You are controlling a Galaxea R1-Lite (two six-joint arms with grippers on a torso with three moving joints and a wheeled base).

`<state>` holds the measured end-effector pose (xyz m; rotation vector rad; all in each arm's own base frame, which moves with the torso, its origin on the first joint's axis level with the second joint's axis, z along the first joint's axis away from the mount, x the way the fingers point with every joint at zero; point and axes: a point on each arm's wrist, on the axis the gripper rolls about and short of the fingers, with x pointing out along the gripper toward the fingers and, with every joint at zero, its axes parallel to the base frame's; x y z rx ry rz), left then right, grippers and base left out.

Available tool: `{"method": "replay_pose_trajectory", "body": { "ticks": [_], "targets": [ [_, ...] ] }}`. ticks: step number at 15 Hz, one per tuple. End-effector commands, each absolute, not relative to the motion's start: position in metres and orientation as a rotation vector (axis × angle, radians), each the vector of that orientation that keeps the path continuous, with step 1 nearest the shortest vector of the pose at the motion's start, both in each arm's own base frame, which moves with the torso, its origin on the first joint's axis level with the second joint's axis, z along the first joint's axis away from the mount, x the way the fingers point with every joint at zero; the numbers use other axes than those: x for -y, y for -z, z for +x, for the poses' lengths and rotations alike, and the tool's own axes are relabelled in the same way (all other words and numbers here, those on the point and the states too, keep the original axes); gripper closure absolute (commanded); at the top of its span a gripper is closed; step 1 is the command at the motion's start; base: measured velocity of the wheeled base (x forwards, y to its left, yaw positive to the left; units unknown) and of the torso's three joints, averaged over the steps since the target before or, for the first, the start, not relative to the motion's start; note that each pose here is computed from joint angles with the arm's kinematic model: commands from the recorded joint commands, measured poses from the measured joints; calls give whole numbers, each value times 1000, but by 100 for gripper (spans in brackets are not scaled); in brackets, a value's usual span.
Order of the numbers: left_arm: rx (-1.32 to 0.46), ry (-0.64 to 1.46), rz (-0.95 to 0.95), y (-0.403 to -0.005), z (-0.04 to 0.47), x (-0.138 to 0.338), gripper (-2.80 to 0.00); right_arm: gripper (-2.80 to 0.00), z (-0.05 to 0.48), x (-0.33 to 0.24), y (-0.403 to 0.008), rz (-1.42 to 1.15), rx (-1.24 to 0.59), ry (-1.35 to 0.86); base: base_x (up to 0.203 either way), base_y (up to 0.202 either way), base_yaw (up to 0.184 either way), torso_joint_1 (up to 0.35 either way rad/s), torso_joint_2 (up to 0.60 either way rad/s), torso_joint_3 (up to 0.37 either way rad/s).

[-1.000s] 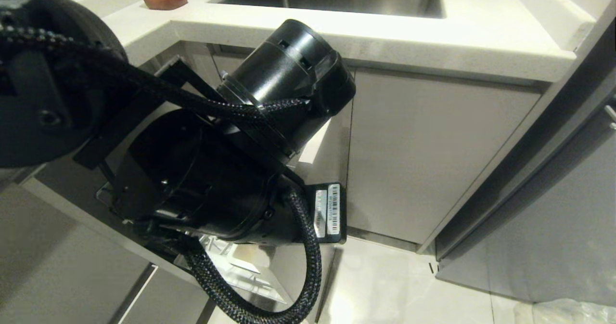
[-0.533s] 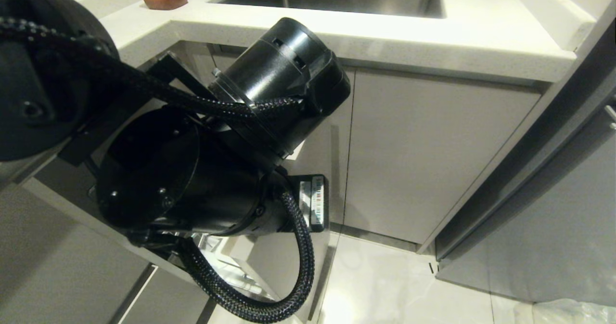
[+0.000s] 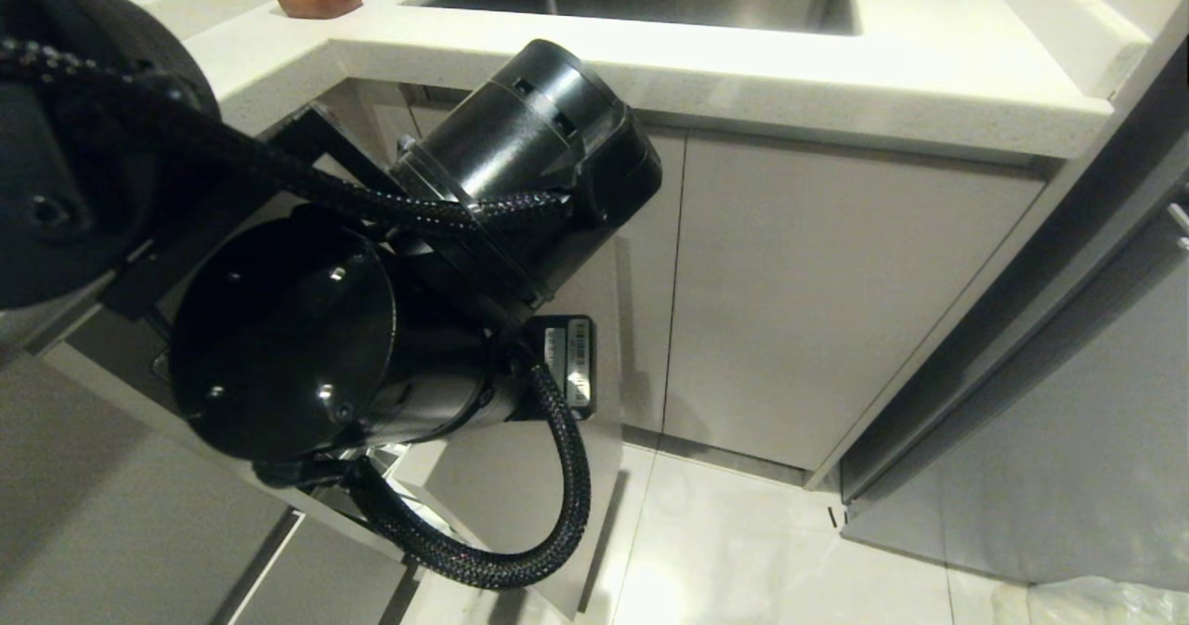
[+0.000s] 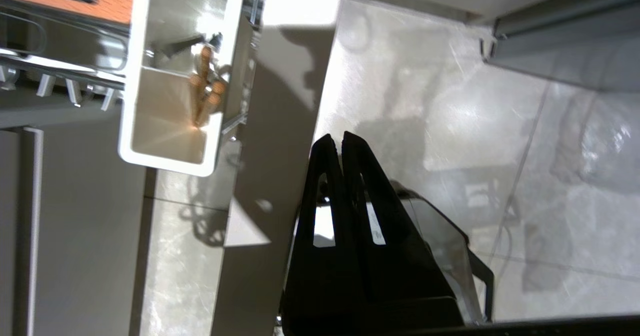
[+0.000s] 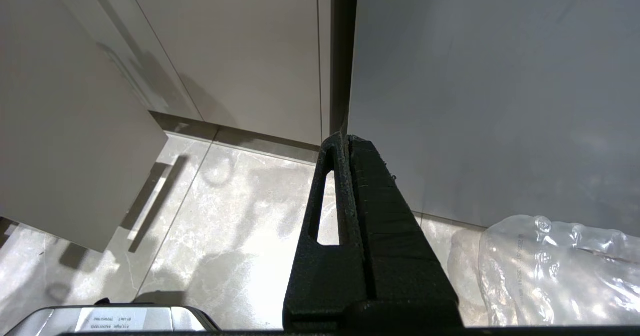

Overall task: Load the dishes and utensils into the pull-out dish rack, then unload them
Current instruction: Close the cupboard

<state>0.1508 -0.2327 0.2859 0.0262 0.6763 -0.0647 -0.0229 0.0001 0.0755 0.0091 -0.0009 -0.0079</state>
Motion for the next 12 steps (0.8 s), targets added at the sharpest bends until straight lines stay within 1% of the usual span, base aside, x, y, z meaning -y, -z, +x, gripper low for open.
{"method": "replay_pose_trajectory", "body": {
  "ticks": [1, 6, 8, 12],
  "targets": [
    [-653, 27, 28, -289, 151, 227, 0, 0, -23, 0, -75, 9, 0, 8, 0, 0, 0, 0, 0, 0],
    [-589, -77, 0, -301, 161, 202, 0, 0, -23, 0, -75, 9, 0, 8, 0, 0, 0, 0, 0, 0],
    [-576, -123, -5, -308, 168, 185, 0, 0, -23, 0, -75, 9, 0, 8, 0, 0, 0, 0, 0, 0],
    [-585, -338, 24, -310, 207, 134, 0, 0, -23, 0, -75, 9, 0, 8, 0, 0, 0, 0, 0, 0]
  ]
}}
